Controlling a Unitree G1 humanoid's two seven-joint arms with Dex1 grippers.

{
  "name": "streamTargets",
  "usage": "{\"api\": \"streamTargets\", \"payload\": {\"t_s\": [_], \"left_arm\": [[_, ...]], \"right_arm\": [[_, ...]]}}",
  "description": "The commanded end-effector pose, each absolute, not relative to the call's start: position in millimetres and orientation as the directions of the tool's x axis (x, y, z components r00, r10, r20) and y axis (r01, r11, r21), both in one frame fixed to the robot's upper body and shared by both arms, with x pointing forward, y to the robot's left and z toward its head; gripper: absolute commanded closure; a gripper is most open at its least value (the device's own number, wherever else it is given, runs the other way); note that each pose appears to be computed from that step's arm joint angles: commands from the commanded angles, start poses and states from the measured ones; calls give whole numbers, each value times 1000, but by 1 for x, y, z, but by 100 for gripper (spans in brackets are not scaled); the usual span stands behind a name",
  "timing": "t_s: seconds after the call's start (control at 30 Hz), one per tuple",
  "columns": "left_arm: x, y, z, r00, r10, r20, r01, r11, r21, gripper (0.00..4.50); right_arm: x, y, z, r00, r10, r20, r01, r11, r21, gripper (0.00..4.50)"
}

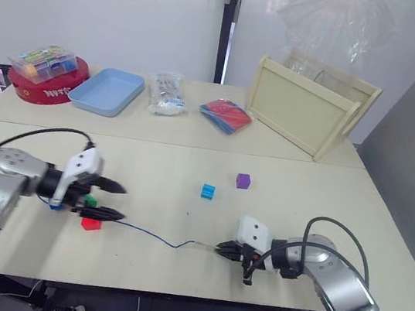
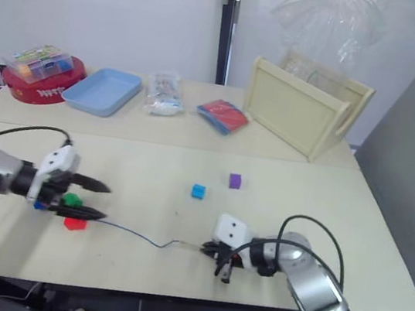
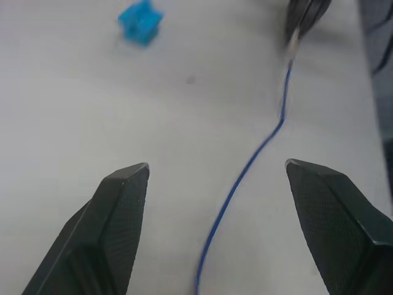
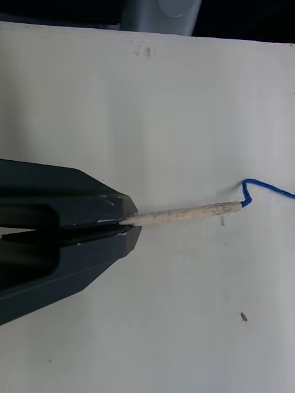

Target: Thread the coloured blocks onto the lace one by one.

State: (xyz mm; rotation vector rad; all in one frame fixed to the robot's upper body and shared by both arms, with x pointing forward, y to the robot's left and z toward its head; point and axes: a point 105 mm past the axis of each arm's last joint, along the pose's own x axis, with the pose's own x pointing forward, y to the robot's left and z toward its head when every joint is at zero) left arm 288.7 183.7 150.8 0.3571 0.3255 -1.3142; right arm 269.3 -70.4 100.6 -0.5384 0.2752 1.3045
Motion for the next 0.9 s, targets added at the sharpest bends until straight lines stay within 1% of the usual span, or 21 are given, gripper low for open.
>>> {"api": "streamTargets", "payload": {"t_s": [0.03, 0.1, 0.3, 0.6, 0.7, 0.9], "left_arm": [[278, 142, 131, 158, -912, -379, 987, 150, 52, 77], [281, 128, 122, 162, -920, -357, 987, 150, 61, 77], [284, 105, 102, 130, -932, -338, 991, 116, 62, 77], [286, 92, 100, 102, -953, -284, 995, 104, 9, 77], [287, 87, 103, 100, -961, -257, 994, 106, -9, 156], [288, 81, 102, 103, -963, -249, 994, 110, -13, 357]], "right_arm": [[273, -65, 112, 271, 848, -455, -951, 163, -264, 450], [275, -64, 111, 272, 847, -457, -950, 161, -267, 450], [278, -66, 108, 274, 842, -465, -950, 161, -268, 450], [275, -67, 108, 265, 841, -473, -952, 151, -264, 450], [274, -64, 109, 262, 843, -470, -953, 150, -264, 450], [274, -62, 110, 262, 845, -466, -952, 149, -266, 450]]}}
